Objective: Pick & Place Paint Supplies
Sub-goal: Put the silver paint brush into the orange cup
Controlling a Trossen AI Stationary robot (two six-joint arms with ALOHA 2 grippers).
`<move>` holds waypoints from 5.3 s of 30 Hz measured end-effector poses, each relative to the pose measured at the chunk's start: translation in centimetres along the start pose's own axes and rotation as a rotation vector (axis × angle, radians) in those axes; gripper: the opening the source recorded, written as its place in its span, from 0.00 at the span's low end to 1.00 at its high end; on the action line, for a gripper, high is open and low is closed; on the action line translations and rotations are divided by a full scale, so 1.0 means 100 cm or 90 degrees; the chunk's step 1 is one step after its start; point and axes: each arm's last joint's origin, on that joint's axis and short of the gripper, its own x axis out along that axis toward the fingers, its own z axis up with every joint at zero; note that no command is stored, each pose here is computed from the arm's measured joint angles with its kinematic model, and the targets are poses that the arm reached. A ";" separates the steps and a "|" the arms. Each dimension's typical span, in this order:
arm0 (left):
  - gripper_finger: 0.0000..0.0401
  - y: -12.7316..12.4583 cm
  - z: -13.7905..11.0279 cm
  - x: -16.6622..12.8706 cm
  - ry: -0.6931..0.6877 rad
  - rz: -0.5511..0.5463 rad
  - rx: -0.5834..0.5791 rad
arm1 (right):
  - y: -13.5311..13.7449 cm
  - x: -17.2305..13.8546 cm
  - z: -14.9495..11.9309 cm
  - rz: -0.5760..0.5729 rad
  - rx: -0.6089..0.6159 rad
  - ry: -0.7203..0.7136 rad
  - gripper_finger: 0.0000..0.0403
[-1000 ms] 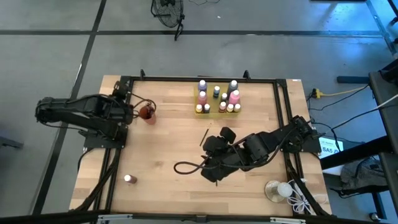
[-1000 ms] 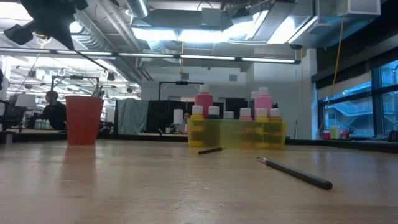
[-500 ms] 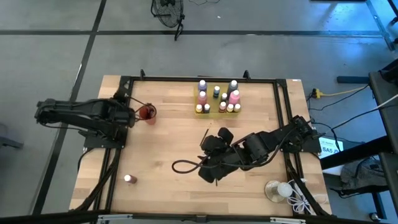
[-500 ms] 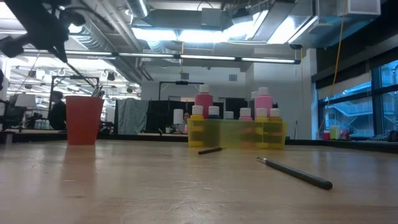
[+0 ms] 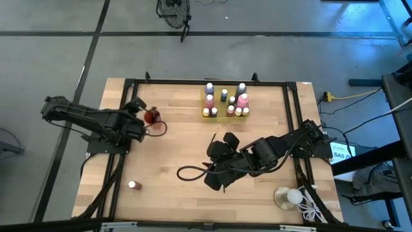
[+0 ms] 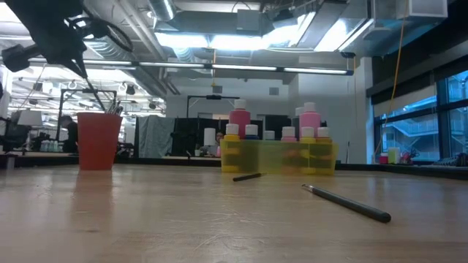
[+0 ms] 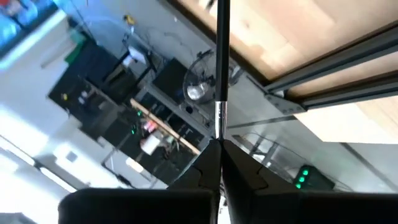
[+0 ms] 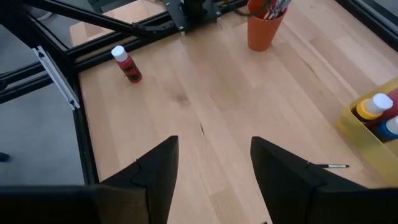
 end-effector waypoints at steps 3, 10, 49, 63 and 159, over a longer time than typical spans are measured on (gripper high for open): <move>0.01 0.001 0.007 -0.002 -0.011 0.000 0.028 | 0.000 0.000 0.000 0.000 0.000 0.000 0.50; 0.01 0.001 0.013 -0.003 -0.012 -0.008 0.011 | 0.001 0.001 0.000 0.000 -0.002 0.001 0.50; 0.21 0.024 0.001 -0.021 -0.039 0.055 -0.060 | 0.007 0.016 -0.007 -0.007 -0.034 0.017 0.50; 0.22 0.066 -0.033 -0.064 -0.337 -0.216 -0.454 | -0.005 0.019 -0.013 -0.037 0.063 0.108 0.51; 0.40 0.065 0.036 -0.205 -0.876 -0.301 -0.971 | -0.099 0.210 -0.137 -0.244 0.443 0.425 0.44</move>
